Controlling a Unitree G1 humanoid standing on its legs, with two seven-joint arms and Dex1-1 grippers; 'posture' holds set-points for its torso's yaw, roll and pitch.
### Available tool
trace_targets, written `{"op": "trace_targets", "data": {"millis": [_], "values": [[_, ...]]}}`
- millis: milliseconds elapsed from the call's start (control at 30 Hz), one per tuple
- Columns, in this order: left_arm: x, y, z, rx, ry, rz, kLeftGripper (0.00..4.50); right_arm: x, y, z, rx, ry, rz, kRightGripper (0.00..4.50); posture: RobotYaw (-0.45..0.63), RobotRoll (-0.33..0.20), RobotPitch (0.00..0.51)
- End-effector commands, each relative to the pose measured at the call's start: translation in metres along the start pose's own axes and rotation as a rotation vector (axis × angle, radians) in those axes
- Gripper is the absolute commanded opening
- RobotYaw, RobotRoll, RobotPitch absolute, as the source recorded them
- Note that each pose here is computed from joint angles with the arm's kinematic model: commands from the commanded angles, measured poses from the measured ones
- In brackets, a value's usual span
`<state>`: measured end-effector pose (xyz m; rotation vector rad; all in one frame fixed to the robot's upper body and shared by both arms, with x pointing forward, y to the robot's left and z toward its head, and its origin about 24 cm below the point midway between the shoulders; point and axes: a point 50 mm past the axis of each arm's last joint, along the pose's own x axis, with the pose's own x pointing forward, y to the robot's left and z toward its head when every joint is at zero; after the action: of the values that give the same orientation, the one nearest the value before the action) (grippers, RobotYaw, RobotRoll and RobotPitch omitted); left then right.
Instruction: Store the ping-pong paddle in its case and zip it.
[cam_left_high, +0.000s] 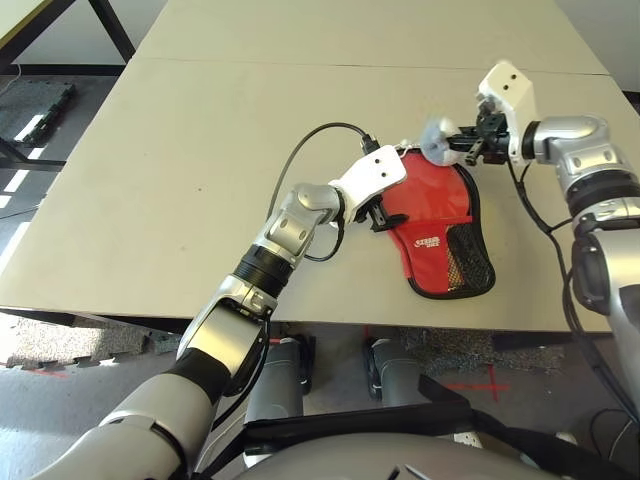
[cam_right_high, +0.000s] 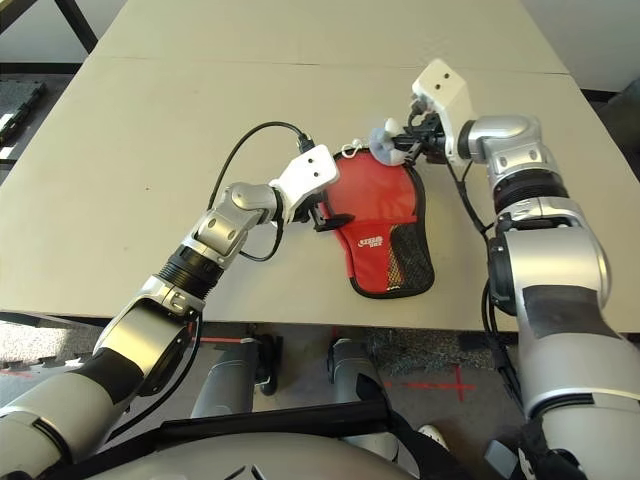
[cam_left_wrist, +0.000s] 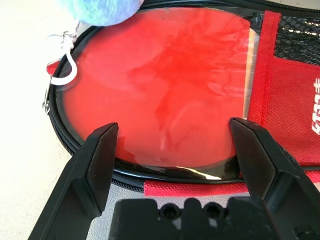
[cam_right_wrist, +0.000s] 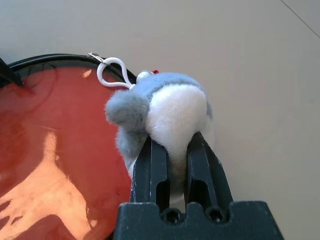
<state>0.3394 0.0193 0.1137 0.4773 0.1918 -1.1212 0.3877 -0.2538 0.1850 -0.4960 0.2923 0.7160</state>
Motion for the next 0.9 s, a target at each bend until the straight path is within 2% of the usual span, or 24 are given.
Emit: {"op": "trace_targets", "data": {"millis": [33,433,600,900], "values": [[0.004,-0.010,-0.025,-0.048,0.111,-0.045,4.50,-0.023,-0.013,-0.017,0.035,0.065,-0.079,0.08,-0.05,0.000,0.194],[0.007,-0.012,-0.024,-0.054,0.115,-0.057,4.50,-0.050,-0.025,-0.025,0.039,0.131,-0.115,0.08,-0.06,0.000,0.194],[0.008,-0.013,-0.024,-0.054,0.114,-0.059,4.50,-0.072,-0.032,-0.033,0.048,0.214,-0.115,0.08,-0.07,0.000,0.194],[0.009,-0.013,-0.023,-0.052,0.111,-0.062,4.50,-0.114,-0.031,-0.043,0.143,0.356,0.071,0.08,-0.08,0.000,0.190]]}}
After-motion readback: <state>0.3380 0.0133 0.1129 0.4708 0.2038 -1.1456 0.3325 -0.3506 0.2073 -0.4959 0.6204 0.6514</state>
